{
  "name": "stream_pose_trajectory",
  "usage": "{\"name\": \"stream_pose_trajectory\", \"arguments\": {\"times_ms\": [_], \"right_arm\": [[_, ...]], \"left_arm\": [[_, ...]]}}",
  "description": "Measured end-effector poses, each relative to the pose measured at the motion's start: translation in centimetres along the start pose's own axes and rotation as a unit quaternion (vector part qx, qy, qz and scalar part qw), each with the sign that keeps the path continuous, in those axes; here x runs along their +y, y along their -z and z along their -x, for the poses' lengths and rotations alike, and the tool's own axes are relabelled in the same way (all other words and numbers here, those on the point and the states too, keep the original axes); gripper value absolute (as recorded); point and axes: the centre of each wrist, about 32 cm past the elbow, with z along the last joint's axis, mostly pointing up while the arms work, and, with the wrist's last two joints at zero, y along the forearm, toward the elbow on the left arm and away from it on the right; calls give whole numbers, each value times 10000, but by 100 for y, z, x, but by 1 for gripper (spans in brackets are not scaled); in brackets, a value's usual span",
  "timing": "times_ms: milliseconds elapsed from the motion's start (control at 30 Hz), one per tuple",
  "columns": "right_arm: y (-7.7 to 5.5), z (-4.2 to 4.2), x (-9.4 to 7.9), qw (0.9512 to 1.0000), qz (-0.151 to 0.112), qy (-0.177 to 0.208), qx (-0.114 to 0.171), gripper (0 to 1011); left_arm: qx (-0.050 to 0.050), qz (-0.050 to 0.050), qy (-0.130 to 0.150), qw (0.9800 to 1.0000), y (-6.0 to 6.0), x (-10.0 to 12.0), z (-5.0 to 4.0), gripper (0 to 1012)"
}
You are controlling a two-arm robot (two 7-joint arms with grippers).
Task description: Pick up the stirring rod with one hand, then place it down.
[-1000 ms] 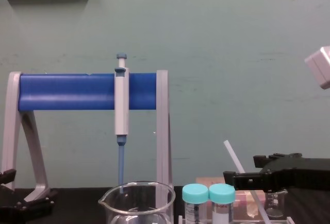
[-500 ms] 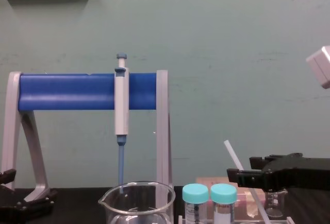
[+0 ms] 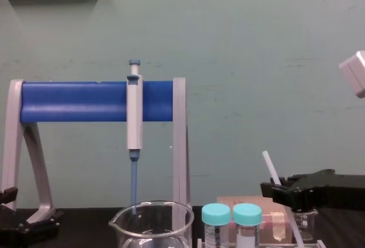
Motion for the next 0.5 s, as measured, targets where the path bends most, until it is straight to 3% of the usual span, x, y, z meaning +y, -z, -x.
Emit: {"name": "stream_pose_trajectory", "arguments": {"times_ms": [267,500], "right_arm": [[0,0,0,10000,-2,-1,2,75],[0,0,0,10000,-2,-1,2,75]], "left_arm": [[0,0,0,10000,0,0,0,1000],[0,0,0,10000,0,0,0,1000]]}}
